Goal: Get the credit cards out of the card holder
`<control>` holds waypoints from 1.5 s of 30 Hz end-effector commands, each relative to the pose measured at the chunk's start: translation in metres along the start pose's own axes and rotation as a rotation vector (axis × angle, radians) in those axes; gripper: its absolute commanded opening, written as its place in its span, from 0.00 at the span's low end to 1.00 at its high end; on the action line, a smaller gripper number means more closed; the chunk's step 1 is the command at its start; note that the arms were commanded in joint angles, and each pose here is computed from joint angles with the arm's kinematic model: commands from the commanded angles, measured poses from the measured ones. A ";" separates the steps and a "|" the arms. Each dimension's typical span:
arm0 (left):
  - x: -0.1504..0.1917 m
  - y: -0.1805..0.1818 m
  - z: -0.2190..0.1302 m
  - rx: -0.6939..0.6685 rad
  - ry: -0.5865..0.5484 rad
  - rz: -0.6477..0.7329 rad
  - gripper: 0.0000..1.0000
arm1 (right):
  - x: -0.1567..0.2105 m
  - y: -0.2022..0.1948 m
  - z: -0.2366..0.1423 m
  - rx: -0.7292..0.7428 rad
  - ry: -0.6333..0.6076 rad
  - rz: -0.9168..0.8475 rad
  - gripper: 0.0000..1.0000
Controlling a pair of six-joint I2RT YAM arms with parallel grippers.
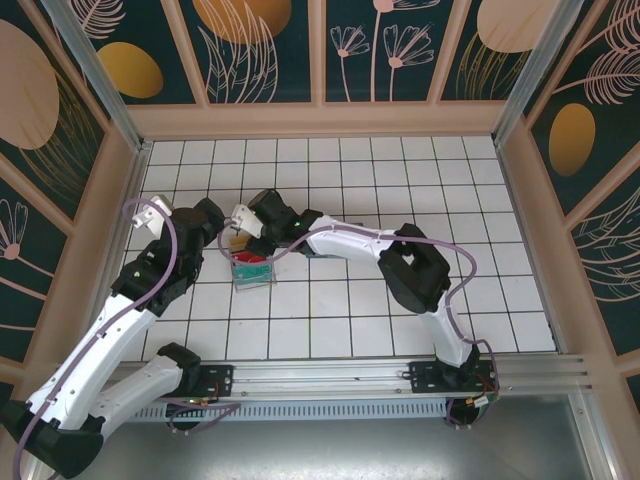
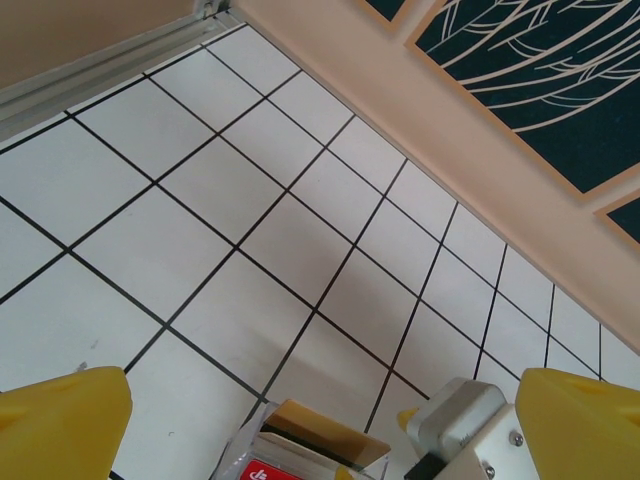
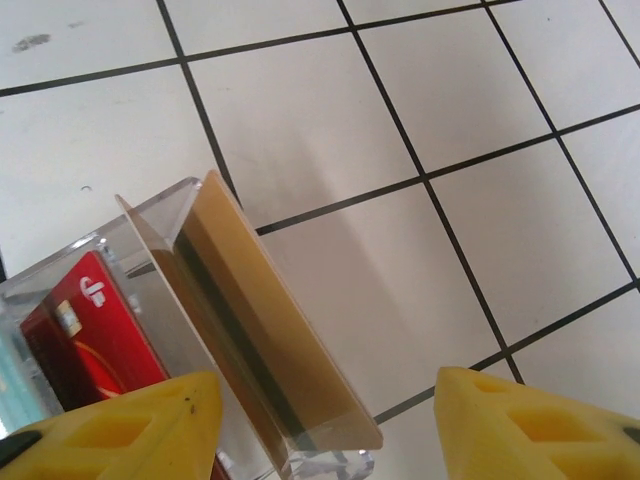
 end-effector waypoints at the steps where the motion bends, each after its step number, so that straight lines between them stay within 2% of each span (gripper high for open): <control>1: -0.001 0.002 -0.001 0.000 -0.001 0.007 0.99 | -0.005 -0.016 0.004 0.048 -0.005 0.038 0.59; 9: -0.001 0.000 -0.001 0.003 -0.001 0.007 0.99 | -0.001 -0.027 0.004 0.074 -0.004 0.091 0.59; 18: 0.001 -0.011 0.002 0.022 0.017 0.015 0.99 | -0.003 -0.037 -0.029 0.066 -0.092 0.201 0.59; 25: 0.010 -0.029 0.012 0.056 0.057 0.027 0.99 | 0.028 -0.044 -0.068 0.097 -0.130 0.348 0.59; 30: 0.032 -0.048 0.026 0.106 0.141 0.046 0.97 | 0.064 -0.051 -0.097 0.144 -0.131 0.485 0.58; 33: 0.051 -0.053 0.040 0.107 0.204 0.061 0.91 | 0.094 -0.056 -0.115 0.187 -0.122 0.582 0.57; 37: 0.075 -0.080 0.051 0.186 0.314 0.054 0.80 | 0.141 -0.063 -0.132 0.225 -0.072 0.747 0.51; 43: 0.146 -0.096 0.077 0.255 0.572 0.040 0.53 | 0.201 -0.070 -0.151 0.217 -0.068 1.033 0.28; 45: 0.169 -0.098 0.083 0.255 0.633 0.053 0.46 | 0.215 -0.070 -0.153 0.205 -0.070 1.120 0.14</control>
Point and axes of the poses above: each hand's point on the last joint's axis, 136 mm out from that joint toward the fingers, its own z axis out along the fingers, its own y axis along the line the jaws close on, x = y × z, the point moved 1 cm from there along -z, back along the fingers, and after that the axes turned 13 degrees about -z, right-handed, at the moved point
